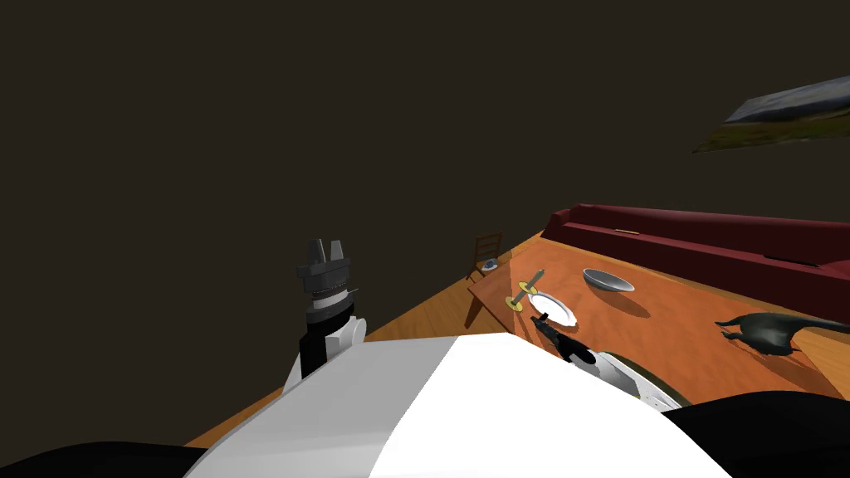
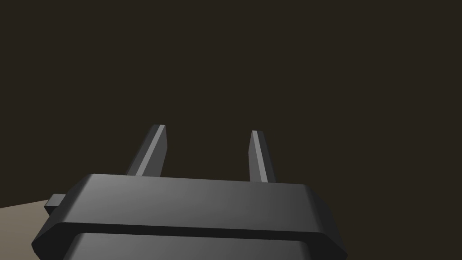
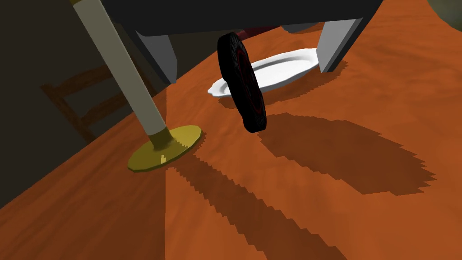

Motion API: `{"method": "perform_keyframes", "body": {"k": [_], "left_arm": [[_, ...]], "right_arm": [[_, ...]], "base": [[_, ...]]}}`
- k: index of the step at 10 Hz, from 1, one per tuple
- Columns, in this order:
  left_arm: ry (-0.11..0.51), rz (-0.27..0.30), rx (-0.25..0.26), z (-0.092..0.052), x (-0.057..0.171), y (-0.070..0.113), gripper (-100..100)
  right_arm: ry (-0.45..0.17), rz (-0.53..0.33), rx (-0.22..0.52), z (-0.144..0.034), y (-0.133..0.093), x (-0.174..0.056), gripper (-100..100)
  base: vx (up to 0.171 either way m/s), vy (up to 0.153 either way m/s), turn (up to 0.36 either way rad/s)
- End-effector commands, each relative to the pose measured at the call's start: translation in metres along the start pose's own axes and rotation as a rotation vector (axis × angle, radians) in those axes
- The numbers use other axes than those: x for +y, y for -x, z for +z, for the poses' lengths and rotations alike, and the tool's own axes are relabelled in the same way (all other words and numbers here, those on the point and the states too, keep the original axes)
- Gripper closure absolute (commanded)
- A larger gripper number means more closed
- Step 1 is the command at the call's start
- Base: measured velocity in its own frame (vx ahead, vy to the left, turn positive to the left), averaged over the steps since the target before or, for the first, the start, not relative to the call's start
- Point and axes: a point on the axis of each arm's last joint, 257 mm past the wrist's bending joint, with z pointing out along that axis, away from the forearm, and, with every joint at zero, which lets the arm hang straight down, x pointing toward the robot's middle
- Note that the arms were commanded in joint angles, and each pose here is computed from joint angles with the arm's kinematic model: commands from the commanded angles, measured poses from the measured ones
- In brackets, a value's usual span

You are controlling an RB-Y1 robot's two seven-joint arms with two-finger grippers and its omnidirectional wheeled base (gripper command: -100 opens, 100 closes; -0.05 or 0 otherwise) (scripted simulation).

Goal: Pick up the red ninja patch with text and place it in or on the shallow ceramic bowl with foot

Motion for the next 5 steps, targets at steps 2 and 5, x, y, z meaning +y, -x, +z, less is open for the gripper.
{"method": "perform_keyframes", "body": {"k": [2, 5], "left_arm": [[0.0, 0.0, 0.0, 0.0, 0.0, 0.0, 0], [0.0, 0.0, 0.0, 0.0, 0.0, 0.0, 0]], "right_arm": [[-0.087, -0.018, -0.008, 0.002, 0.012, -0.03, -100], [-0.201, -0.035, -0.014, 0.0, 0.026, -0.075, -100]], "base": [[0.096, 0.093, 0.031], [0.063, 0.053, 0.024]]}}
